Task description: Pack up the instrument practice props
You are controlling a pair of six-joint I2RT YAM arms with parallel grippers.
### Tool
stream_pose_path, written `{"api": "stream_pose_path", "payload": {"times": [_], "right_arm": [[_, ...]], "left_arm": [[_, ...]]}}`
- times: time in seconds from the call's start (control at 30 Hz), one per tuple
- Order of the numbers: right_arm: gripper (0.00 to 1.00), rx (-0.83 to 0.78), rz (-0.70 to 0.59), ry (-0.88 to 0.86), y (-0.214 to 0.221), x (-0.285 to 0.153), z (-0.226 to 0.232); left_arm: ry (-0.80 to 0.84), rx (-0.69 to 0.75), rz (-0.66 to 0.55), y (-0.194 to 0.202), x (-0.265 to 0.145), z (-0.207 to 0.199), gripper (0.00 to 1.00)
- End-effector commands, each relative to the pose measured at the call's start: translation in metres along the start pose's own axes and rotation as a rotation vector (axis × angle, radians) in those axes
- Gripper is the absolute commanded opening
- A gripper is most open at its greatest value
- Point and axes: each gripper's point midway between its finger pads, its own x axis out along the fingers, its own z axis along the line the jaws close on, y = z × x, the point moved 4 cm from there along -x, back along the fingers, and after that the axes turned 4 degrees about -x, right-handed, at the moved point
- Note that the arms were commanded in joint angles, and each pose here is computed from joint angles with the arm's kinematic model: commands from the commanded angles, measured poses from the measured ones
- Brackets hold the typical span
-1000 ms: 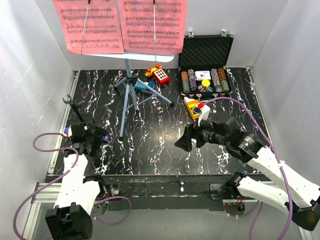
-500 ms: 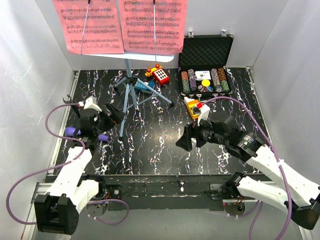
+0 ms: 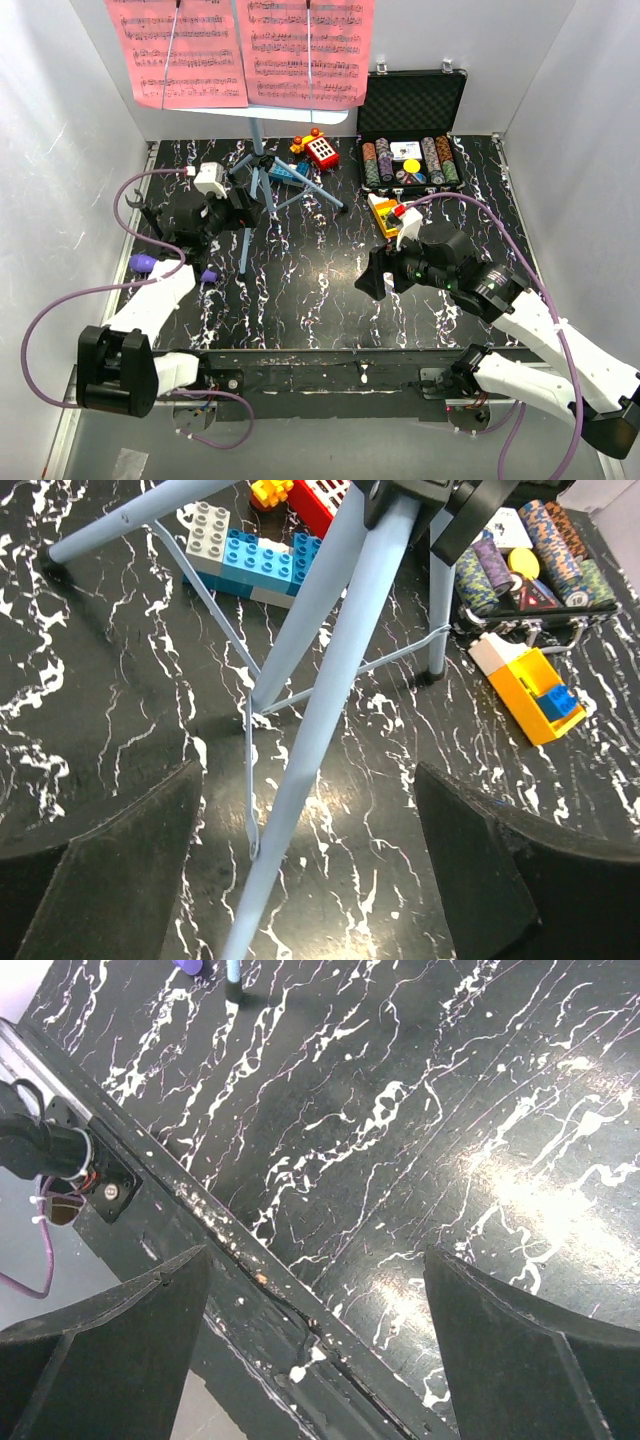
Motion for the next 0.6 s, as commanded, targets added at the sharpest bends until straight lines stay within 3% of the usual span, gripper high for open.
{"api": "stream_pose_path", "payload": {"times": [0.0, 0.2, 0.57], "right_arm": [[0.94, -0.029, -0.075, 0.002, -0.025, -0.009, 0.005], [0.94, -0.027, -0.066, 0.006, -0.029, -0.011, 0.006], [0.94, -0.024, -0.077, 0.031, -0.027, -0.023, 0.004]], "left_arm": [[0.049, 0.141, -0.061, -0.024, 0.013, -0.010, 0.84], [0.073, 0.278, 0.002, -0.007, 0.028, -0.021, 0.80], [0.019, 0.327, 0.073, 0.018, 0.039, -0.015, 0.55]]}}
